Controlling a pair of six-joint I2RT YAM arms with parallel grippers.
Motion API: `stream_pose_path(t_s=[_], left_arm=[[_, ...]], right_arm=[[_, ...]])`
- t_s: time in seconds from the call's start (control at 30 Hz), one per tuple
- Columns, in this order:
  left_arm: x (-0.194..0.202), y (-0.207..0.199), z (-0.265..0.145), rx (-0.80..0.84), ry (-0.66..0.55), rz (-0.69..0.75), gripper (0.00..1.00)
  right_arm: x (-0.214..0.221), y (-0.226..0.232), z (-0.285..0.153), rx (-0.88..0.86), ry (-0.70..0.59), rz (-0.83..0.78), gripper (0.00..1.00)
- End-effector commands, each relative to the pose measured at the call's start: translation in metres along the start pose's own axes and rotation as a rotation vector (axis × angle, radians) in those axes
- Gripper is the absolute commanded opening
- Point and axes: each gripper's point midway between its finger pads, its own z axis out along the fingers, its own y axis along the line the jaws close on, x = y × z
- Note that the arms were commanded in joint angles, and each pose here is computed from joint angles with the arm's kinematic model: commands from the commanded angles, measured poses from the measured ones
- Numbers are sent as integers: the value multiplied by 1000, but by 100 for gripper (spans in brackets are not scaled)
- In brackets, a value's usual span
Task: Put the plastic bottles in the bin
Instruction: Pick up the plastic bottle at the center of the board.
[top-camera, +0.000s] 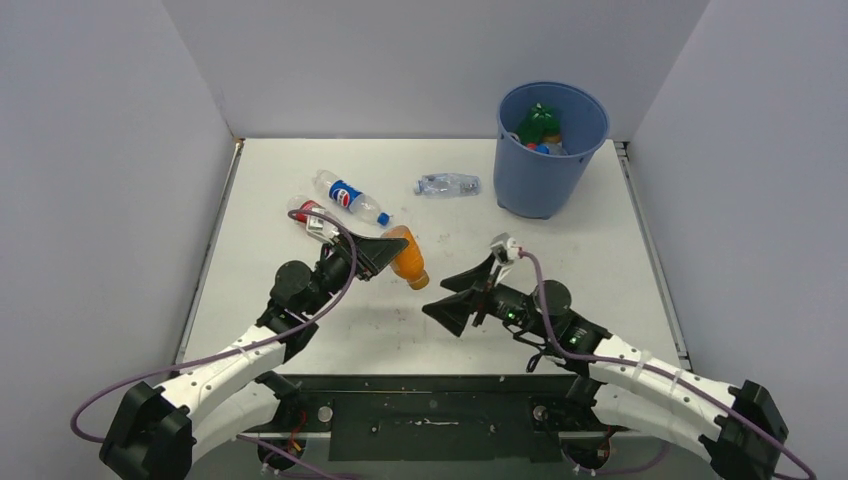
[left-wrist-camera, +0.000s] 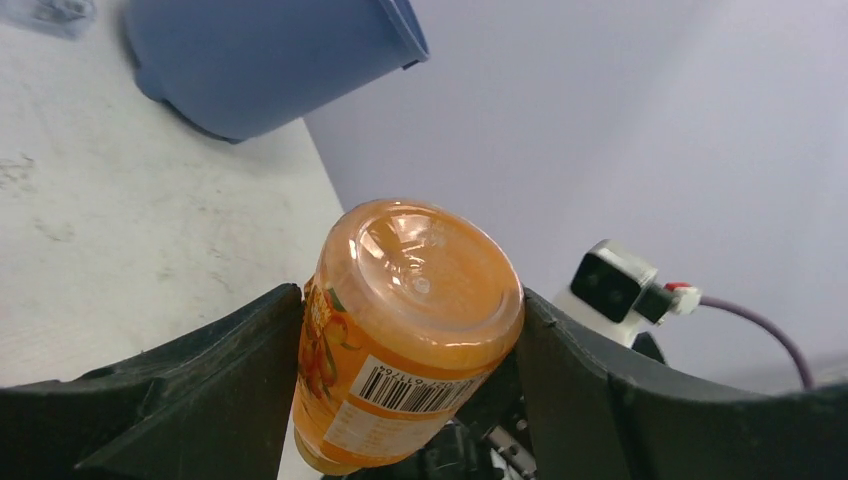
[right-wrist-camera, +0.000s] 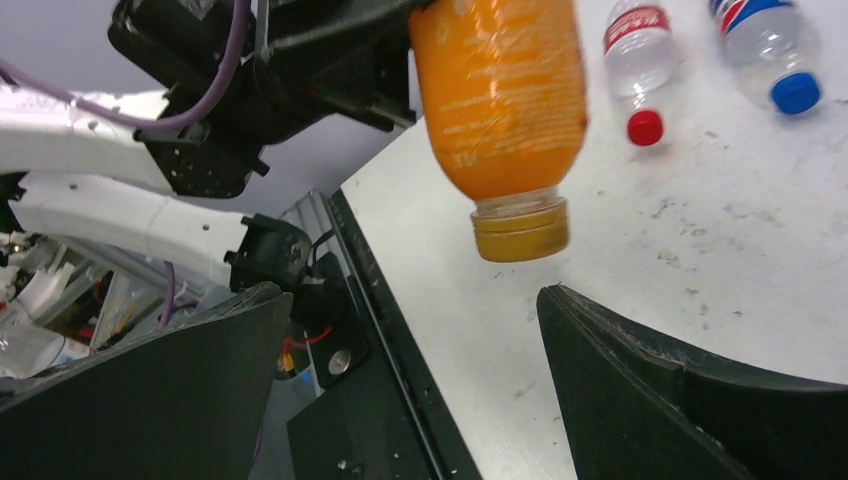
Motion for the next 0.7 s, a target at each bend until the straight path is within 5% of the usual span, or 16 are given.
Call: stream_pose_path(t_s=[0.0, 0.57, 0.67], left_arm=[[-20, -78, -5, 289, -23, -147, 12], [3, -92, -27, 270, 144, -125, 8], [5, -94, -27, 280, 160, -126, 8]], right_arm=[[-21, 30, 29, -37, -79, -112, 100], [-20, 21, 40, 73, -40, -286, 100], [-19, 29, 43, 31, -35, -282, 94]])
